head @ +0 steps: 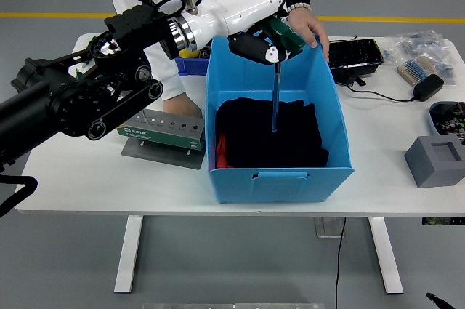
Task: Lift tool from toolbox,place it in box,lift tool from toolbox,place it in box
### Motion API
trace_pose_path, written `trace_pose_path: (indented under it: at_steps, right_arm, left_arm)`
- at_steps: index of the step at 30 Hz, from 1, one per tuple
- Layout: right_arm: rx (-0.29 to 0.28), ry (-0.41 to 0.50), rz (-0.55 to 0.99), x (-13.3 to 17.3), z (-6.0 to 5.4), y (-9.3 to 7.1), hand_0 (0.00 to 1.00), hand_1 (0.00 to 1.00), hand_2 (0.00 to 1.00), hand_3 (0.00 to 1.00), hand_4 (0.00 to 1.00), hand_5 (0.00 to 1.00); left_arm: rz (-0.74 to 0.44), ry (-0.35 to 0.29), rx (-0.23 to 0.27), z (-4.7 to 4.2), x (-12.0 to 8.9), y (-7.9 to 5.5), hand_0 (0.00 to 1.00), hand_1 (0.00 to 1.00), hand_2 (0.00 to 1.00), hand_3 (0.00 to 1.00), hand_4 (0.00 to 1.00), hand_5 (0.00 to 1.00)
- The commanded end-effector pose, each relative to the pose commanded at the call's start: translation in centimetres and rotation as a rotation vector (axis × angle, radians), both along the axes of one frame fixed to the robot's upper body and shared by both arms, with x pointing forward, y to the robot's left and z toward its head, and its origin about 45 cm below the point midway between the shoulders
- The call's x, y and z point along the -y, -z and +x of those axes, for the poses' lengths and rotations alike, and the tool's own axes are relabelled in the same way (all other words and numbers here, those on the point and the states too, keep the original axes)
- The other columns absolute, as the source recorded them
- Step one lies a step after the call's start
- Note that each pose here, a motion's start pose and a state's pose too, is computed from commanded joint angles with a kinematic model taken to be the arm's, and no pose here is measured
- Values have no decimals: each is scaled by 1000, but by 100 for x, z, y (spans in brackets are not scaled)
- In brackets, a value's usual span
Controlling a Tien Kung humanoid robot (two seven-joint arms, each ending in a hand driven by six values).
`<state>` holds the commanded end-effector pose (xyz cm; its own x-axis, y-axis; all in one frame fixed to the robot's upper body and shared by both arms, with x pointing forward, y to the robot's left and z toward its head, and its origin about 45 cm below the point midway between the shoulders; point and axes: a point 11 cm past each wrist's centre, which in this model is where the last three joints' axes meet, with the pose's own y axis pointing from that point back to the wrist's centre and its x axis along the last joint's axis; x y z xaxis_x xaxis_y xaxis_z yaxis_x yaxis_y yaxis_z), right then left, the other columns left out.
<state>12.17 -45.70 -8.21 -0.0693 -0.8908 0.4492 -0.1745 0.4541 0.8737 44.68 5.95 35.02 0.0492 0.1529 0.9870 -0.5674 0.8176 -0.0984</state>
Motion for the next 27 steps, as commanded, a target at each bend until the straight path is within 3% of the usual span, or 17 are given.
trace_pose_path:
  at_steps: [6,12,21,22,27]
  right_arm:
    - [7,-6,-5,20,47,-22,621,603,671,569,830,691]
    - [12,-12,-8,29,83,-36,621,599,671,569,830,691]
    - [15,-18,-11,36,120,-50,621,600,671,569,830,691]
    - [15,-18,-11,36,119,-50,621,599,671,569,830,691]
    - [12,-22,-12,36,116,-49,621,599,671,569,830,691]
  left_arm:
    - [76,35,-79,-62,224,312,192,15,49,27,583,580]
    - [141,54,-152,-82,334,538,195,17,48,28,584,582]
    - [197,41,-235,-60,333,816,199,19,57,36,590,585]
    - [204,37,-245,-58,326,853,244,86,117,111,620,613]
    - [255,15,-288,-44,283,1035,244,86,117,111,620,613]
